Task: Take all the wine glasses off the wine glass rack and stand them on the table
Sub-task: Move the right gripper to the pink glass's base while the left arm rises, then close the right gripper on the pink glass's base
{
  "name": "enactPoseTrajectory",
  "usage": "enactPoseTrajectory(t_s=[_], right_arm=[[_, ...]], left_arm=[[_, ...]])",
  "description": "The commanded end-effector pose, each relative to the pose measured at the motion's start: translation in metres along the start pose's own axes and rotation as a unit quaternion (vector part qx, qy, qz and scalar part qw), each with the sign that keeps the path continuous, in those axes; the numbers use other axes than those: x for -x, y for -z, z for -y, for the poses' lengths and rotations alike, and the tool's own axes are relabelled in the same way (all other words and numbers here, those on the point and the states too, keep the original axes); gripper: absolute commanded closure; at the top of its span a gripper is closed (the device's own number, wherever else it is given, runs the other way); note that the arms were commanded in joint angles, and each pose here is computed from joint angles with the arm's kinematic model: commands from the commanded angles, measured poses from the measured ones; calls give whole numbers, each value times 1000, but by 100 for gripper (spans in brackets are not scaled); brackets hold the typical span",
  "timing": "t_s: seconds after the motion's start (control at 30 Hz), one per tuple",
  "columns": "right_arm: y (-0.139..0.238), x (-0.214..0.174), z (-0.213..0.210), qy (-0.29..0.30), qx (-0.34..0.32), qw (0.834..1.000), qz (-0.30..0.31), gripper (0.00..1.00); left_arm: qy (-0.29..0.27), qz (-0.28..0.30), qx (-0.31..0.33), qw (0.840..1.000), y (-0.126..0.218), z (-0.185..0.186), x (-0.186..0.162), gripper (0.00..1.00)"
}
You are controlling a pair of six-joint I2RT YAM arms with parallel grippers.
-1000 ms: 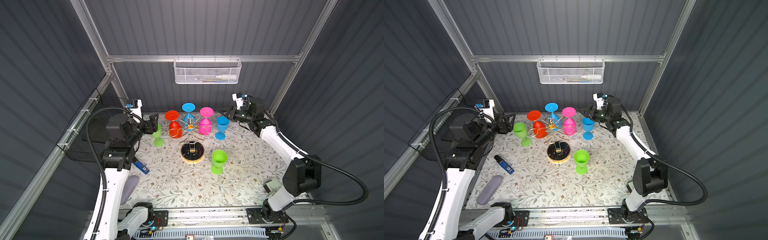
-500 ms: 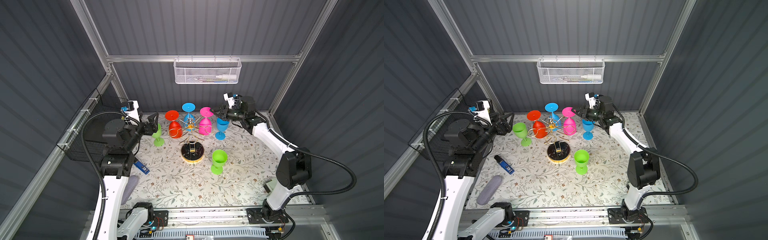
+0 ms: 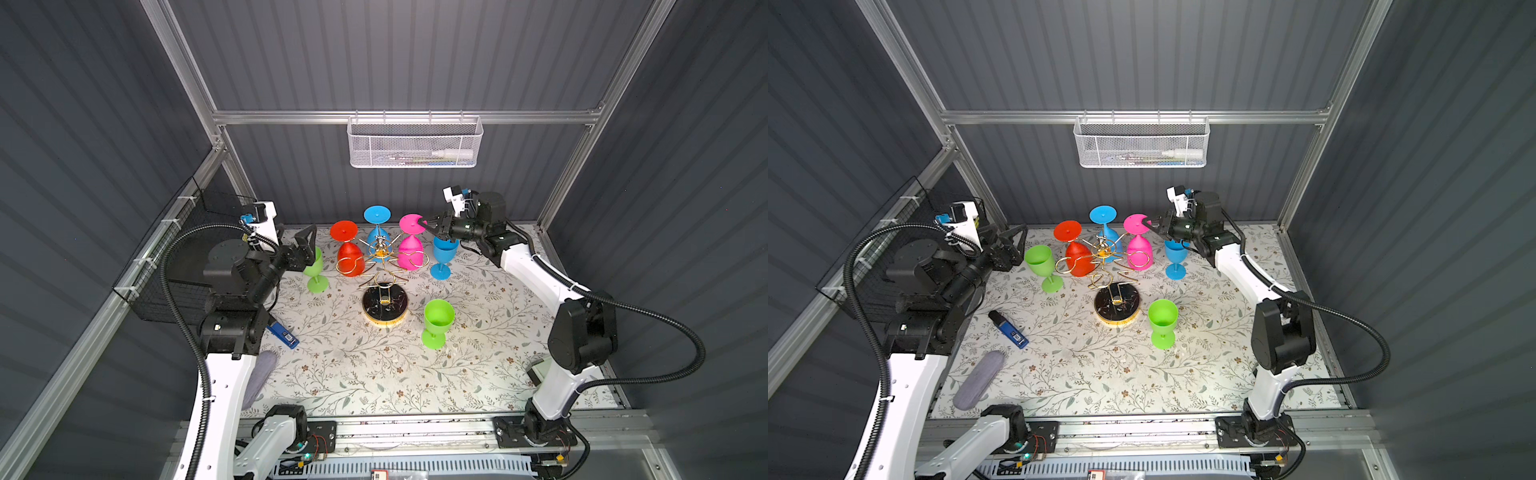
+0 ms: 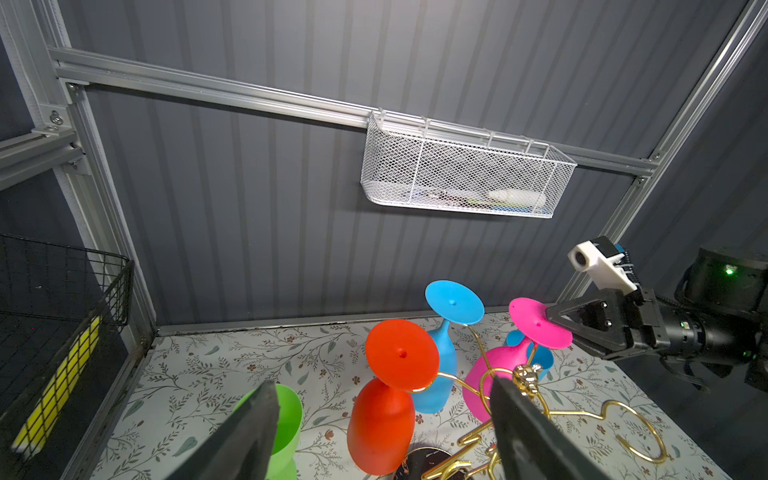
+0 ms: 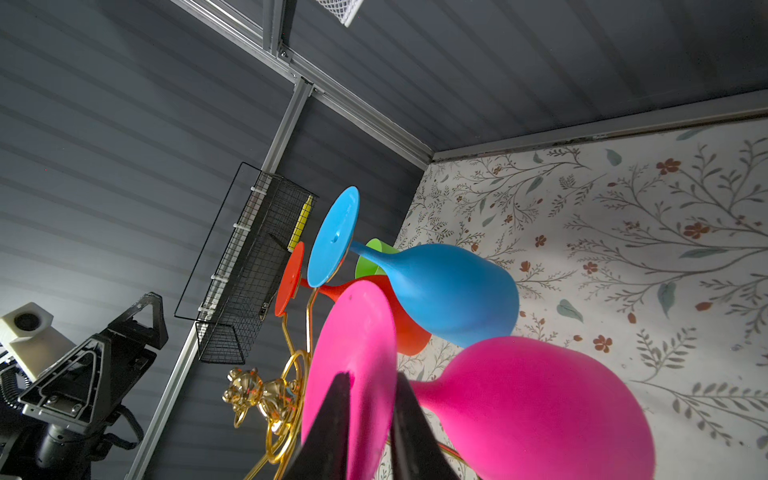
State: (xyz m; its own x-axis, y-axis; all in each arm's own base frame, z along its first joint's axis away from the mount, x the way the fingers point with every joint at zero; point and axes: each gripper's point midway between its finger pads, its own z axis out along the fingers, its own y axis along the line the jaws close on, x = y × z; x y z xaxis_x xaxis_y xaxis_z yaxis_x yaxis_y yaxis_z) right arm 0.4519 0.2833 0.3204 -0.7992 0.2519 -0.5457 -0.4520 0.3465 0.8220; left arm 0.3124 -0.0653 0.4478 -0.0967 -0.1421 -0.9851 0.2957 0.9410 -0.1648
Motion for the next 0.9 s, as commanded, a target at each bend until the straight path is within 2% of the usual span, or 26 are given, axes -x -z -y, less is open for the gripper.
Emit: enactPoseTrajectory(t_s=[0.0,0.23,0.6,0.87], right_arm=[[1,6,-18,13,24,1000,2,82],[3,8,-26,10,35,999,4,92],[7,10,-41,4,56,998,5,100],[11,11,-52,5,72,997,5,100]], left_arm=[[3,3,5,1000,5,-2,3,18],[3,8,2,1000,8,1,8,18],[2,13,0,1000,13,3,9,18],[3,14,1,1000,14,3,9,17]])
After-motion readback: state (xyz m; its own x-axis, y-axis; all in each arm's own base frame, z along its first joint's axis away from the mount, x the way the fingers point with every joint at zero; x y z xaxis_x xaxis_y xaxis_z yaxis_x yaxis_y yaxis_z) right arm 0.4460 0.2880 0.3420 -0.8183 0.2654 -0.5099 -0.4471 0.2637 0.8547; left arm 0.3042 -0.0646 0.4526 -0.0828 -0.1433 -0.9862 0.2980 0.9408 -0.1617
